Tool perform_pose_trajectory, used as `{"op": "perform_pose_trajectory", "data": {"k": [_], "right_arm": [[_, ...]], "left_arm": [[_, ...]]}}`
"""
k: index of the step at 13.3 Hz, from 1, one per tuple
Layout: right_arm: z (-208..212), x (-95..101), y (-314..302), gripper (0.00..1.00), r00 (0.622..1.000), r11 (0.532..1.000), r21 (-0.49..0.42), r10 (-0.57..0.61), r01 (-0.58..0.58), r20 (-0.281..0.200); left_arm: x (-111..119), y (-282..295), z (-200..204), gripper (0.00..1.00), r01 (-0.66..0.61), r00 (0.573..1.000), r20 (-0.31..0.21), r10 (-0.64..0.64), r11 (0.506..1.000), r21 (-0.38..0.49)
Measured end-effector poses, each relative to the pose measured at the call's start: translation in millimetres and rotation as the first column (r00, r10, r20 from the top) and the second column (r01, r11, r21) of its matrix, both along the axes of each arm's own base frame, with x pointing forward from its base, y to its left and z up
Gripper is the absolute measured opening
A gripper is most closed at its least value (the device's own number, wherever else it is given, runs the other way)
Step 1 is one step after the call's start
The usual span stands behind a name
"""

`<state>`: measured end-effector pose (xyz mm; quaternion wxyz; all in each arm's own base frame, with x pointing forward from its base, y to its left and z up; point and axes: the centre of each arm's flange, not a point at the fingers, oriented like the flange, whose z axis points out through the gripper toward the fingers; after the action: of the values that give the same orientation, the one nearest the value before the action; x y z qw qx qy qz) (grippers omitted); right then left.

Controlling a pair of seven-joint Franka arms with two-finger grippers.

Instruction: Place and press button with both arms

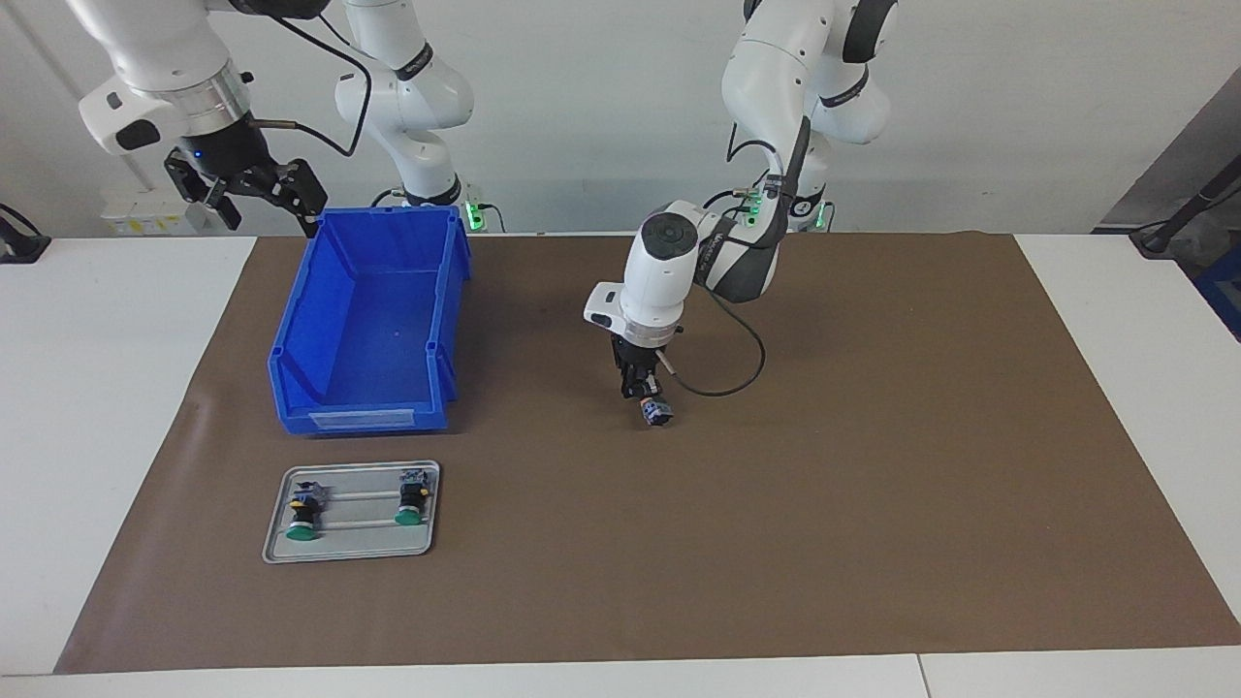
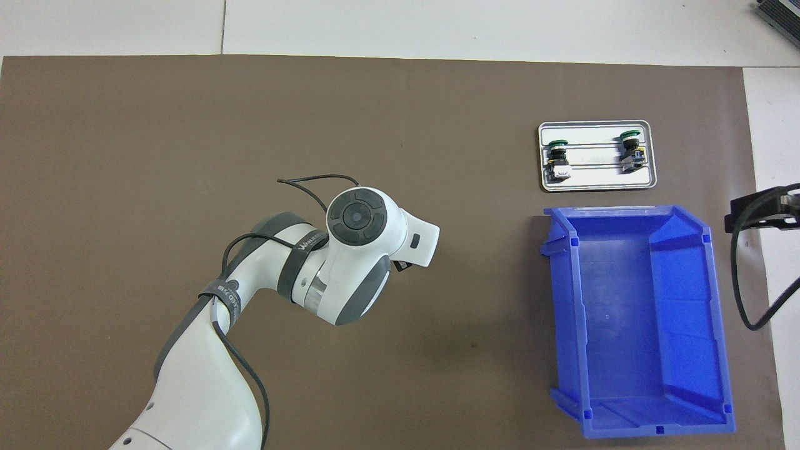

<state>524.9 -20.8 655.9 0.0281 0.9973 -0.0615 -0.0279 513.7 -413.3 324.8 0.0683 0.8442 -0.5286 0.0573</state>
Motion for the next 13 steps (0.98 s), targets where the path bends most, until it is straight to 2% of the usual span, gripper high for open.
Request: {"op": "perform_pose_trajectory", "data": {"k": [3, 5, 7, 9, 10, 13], "right_arm": [[0.0, 0.0, 0.0, 1.00, 1.000, 1.000, 0.000, 0.000, 0.000, 0.000], [0.0, 0.0, 0.0, 1.00, 1.000, 1.000, 0.000, 0.000, 0.000, 0.000], [0.1, 0.0, 0.0, 1.00, 1.000, 1.000, 0.000, 0.000, 0.000, 0.000], [0.1, 0.0, 0.0, 1.00, 1.000, 1.000, 0.000, 0.000, 0.000, 0.000], [0.1, 0.0, 0.0, 1.00, 1.000, 1.000, 0.000, 0.000, 0.000, 0.000], [0.1, 0.0, 0.0, 1.00, 1.000, 1.000, 0.000, 0.000, 0.000, 0.000]], "left_arm": [[18.8, 18.2, 8.7, 0.06, -0.171, 0.984, -0.073, 0.165, 0.980, -0.097], [30.0, 32.2, 18.7, 0.06, -0.306, 0.949, -0.123, 0.290, 0.942, -0.139], [39.7, 46.2, 28.5, 0.06, -0.435, 0.894, -0.209, 0.396, 0.877, -0.202], [49.1, 65.8, 28.0, 0.06, -0.574, 0.807, -0.340, 0.483, 0.777, -0.257], [52.1, 76.3, 24.5, 0.06, -0.622, 0.769, -0.390, 0.507, 0.735, -0.271], [61.1, 103.0, 18.3, 0.06, -0.699, 0.700, -0.483, 0.526, 0.642, -0.316]]}}
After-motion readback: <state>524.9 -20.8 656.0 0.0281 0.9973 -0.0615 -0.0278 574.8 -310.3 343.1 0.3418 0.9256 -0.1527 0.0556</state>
